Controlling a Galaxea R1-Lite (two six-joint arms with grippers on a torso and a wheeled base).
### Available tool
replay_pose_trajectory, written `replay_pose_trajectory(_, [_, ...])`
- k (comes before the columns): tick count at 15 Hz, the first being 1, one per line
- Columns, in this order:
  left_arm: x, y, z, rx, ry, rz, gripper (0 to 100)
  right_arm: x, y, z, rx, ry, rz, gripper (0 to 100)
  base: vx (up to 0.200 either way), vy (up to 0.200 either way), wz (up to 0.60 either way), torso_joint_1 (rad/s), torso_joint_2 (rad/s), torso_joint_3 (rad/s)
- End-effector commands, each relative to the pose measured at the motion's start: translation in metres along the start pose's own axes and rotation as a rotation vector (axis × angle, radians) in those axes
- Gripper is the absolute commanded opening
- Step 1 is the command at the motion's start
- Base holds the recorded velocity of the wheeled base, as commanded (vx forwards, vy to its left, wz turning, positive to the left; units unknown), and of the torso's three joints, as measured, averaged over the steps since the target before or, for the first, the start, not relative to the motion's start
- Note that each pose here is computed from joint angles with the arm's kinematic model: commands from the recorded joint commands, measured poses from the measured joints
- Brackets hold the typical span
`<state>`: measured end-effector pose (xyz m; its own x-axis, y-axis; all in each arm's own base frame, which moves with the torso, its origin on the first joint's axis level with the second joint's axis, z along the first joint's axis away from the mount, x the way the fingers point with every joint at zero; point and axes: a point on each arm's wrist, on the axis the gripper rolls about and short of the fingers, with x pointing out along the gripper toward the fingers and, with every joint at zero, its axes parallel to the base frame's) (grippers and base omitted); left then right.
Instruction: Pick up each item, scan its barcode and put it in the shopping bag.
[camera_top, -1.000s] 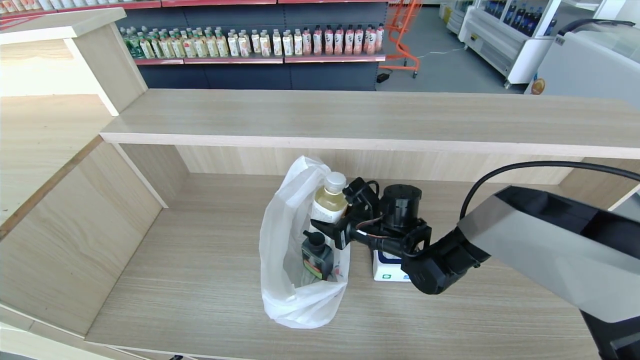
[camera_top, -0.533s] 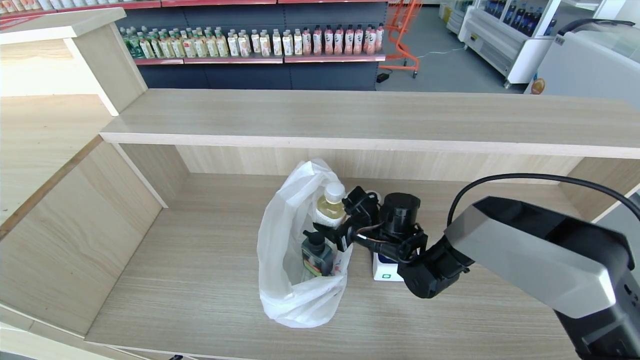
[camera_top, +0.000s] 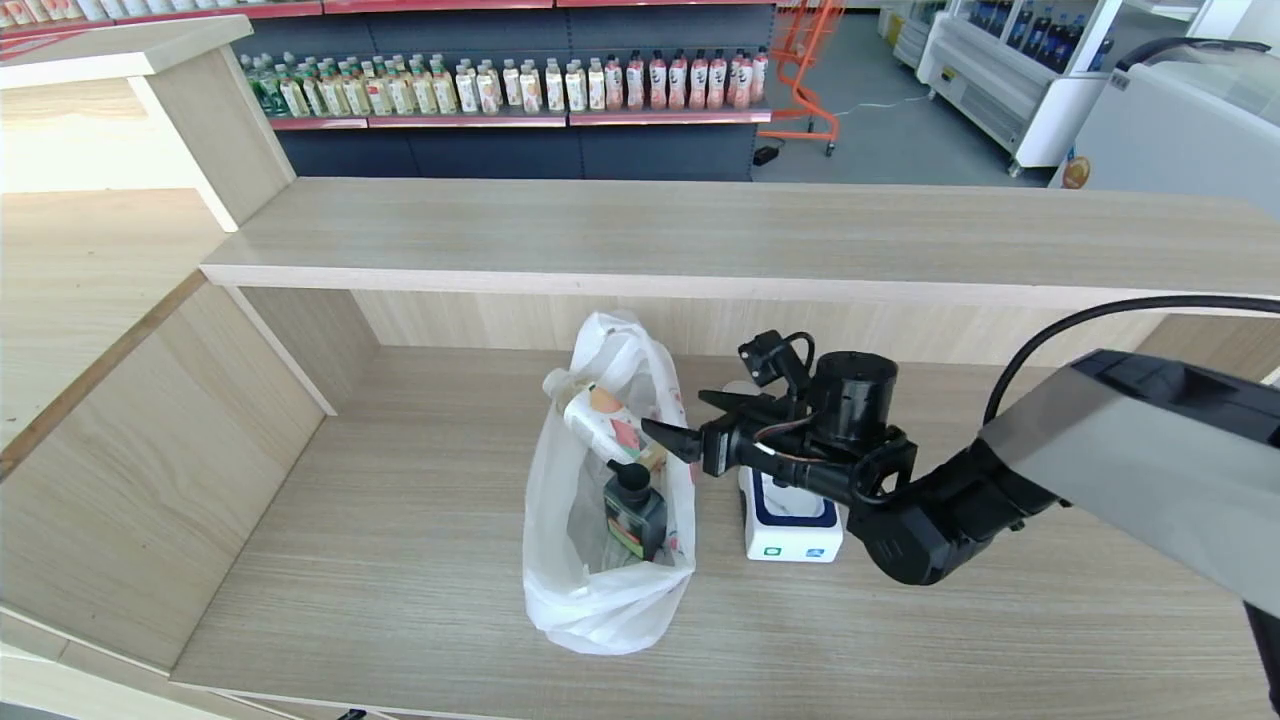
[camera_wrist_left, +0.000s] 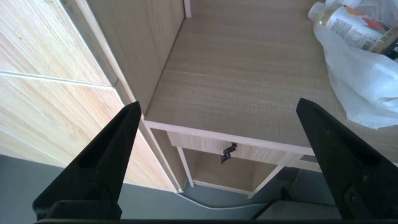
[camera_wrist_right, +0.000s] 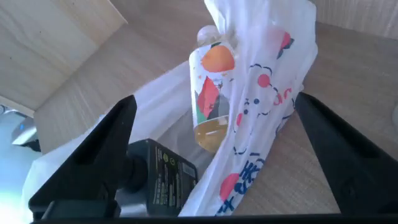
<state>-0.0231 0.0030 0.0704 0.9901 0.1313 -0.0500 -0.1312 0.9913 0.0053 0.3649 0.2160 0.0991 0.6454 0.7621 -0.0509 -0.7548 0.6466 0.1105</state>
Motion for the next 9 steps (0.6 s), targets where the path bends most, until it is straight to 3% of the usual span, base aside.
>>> replay_pose_trajectory(1, [0.000, 0.000, 0.000, 0.000, 0.000, 0.000, 100, -0.102, 0.025, 0.061, 0.161, 0.019, -0.013, 100, 0.000, 0.000, 0.00, 0.000, 0.00, 0.000])
replay_pose_trajectory(2, [0.000, 0.000, 0.000, 0.000, -0.001, 0.000, 100, -0.135, 0.030, 0.065, 0.184, 0.071, -0.009, 100, 0.000, 0.000, 0.00, 0.000, 0.00, 0.000])
replay_pose_trajectory(4, [0.000, 0.000, 0.000, 0.000, 0.000, 0.000, 100, -0.190, 0.043, 0.072, 0.202, 0.085, -0.001, 100, 0.000, 0.000, 0.00, 0.000, 0.00, 0.000])
replay_pose_trajectory(9, [0.000, 0.000, 0.000, 0.000, 0.000, 0.000, 100, -0.269, 0.059, 0.105, 0.135, -0.084, -0.114, 100, 0.000, 0.000, 0.00, 0.000, 0.00, 0.000])
